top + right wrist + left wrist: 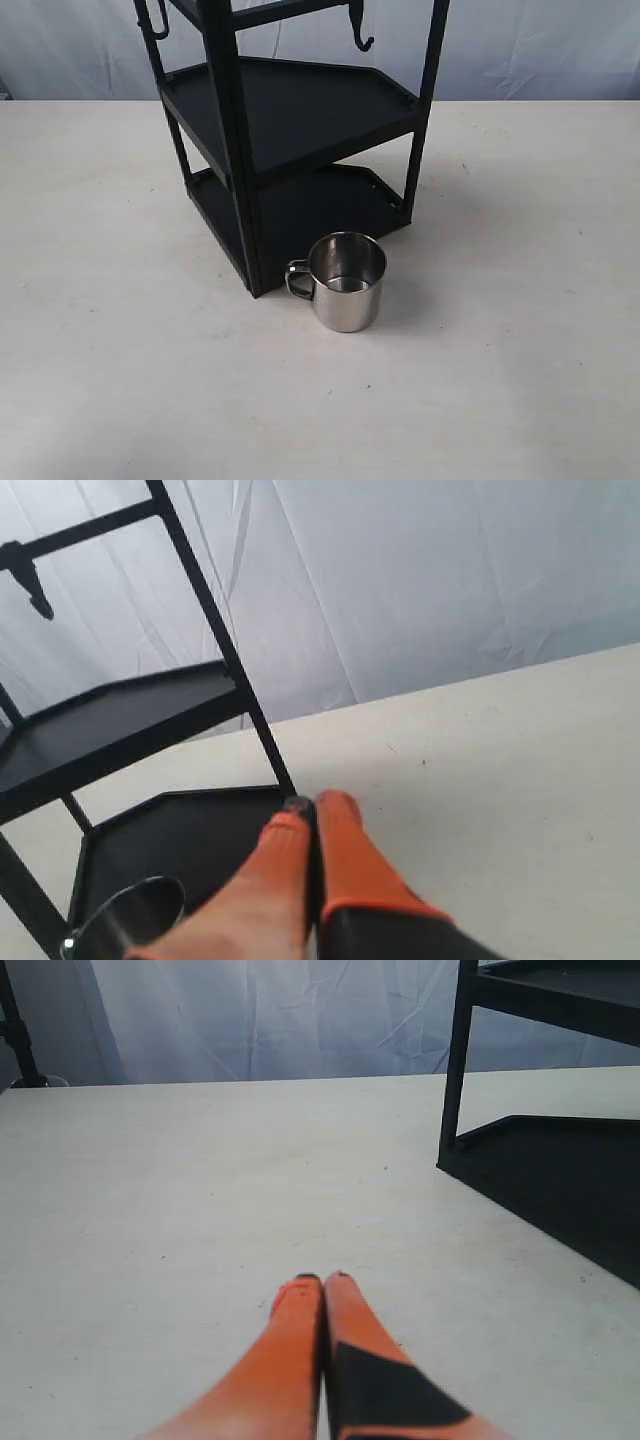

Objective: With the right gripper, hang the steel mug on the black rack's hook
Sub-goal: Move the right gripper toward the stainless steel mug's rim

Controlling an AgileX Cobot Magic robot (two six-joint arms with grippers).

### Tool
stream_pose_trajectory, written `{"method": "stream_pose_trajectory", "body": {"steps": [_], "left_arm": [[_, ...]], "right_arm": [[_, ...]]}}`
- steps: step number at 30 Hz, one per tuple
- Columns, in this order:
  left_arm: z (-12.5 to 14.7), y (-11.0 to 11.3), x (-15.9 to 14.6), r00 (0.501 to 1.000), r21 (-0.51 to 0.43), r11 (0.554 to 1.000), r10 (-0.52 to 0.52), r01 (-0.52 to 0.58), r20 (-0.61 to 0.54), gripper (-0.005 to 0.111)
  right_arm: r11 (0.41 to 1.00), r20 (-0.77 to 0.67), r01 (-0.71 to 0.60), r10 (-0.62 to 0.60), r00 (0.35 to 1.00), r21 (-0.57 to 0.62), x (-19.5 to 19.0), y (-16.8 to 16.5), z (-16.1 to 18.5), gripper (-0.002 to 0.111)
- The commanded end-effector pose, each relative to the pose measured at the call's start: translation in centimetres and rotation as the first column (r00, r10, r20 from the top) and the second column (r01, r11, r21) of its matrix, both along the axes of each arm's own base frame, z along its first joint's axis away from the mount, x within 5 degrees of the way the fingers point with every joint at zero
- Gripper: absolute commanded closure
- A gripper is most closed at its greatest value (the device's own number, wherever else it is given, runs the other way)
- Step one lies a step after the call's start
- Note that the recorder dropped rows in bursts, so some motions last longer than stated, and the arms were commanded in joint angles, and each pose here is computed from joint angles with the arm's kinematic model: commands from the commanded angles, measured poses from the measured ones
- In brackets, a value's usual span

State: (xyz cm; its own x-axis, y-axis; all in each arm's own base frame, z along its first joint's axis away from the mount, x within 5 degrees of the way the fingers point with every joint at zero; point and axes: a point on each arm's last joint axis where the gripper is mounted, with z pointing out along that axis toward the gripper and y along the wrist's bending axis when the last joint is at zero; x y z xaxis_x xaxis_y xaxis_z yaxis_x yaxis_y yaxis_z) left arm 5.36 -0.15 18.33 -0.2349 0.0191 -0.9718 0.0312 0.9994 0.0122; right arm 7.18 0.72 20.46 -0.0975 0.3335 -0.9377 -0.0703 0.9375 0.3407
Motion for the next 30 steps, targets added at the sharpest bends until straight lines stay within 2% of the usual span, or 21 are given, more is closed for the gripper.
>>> {"method": "stream_pose_trajectory", "body": {"steps": [1, 2, 3, 7, 11, 14, 17, 20, 24, 27, 30], "left_arm": [[0.1, 0.0, 0.0, 1.0, -0.004, 1.0, -0.005, 0.005, 0.01, 0.107], [0.1, 0.0, 0.0, 1.0, -0.004, 1.0, -0.005, 0.005, 0.01, 0.107], [0.1, 0.0, 0.0, 1.0, -0.004, 1.0, -0.005, 0.005, 0.01, 0.107], [0.1, 0.0, 0.0, 1.0, -0.004, 1.0, -0.005, 0.005, 0.01, 0.107], [0.1, 0.0, 0.0, 1.0, -0.004, 1.0, -0.005, 0.005, 0.01, 0.107], [0.1, 0.0, 0.0, 1.0, -0.004, 1.0, -0.005, 0.005, 0.01, 0.107], [0.1, 0.0, 0.0, 1.0, -0.004, 1.0, -0.005, 0.005, 0.01, 0.107], [0.1, 0.0, 0.0, 1.0, -0.004, 1.0, -0.005, 0.005, 0.01, 0.107], [0.1, 0.0, 0.0, 1.0, -0.004, 1.0, -0.005, 0.005, 0.01, 0.107], [0.1, 0.0, 0.0, 1.0, -0.004, 1.0, -0.005, 0.005, 0.01, 0.107], [0.1, 0.0, 0.0, 1.0, -0.004, 1.0, -0.005, 0.005, 0.01, 0.107]], "right_arm": [[0.96, 0.077, 0.019, -0.042, 0.996, 0.279, 0.0, -0.2, 0.9, 0.108], [0.888, 0.054, 0.031, -0.063, 0.997, 0.459, 0.0, -0.4, 0.9, 0.108], [0.837, 0.033, 0.04, -0.069, 0.997, 0.546, 0.0, -0.4, 0.8, 0.108], [0.837, -0.008, 0.042, -0.045, 0.999, 0.546, 0.0, -0.2, 1.1, 0.109], [0.907, -0.025, 0.014, -0.003, 1.0, 0.42, 0.1, 0.2, 4.5, 0.109], [0.971, -0.155, 0.035, 0.002, 0.988, 0.237, 1.3, 0.3, 7.8, 0.109], [0.997, -0.371, 0.06, -0.042, 0.928, 0.038, 3.7, 0.1, 10.0, 0.109], [0.994, -0.544, -0.004, -0.055, 0.837, -0.106, 7.3, 0.3, 11.4, 0.109], [0.985, -0.682, -0.128, 0.017, 0.731, -0.112, 12.5, 1.6, 10.7, 0.109], [0.974, -0.76, -0.219, 0.097, 0.643, -0.061, 16.2, 3.4, 8.8, 0.109], [0.945, -0.797, -0.325, 0.162, 0.581, -0.045, 18.8, 5.4, 6.7, 0.109]]}}
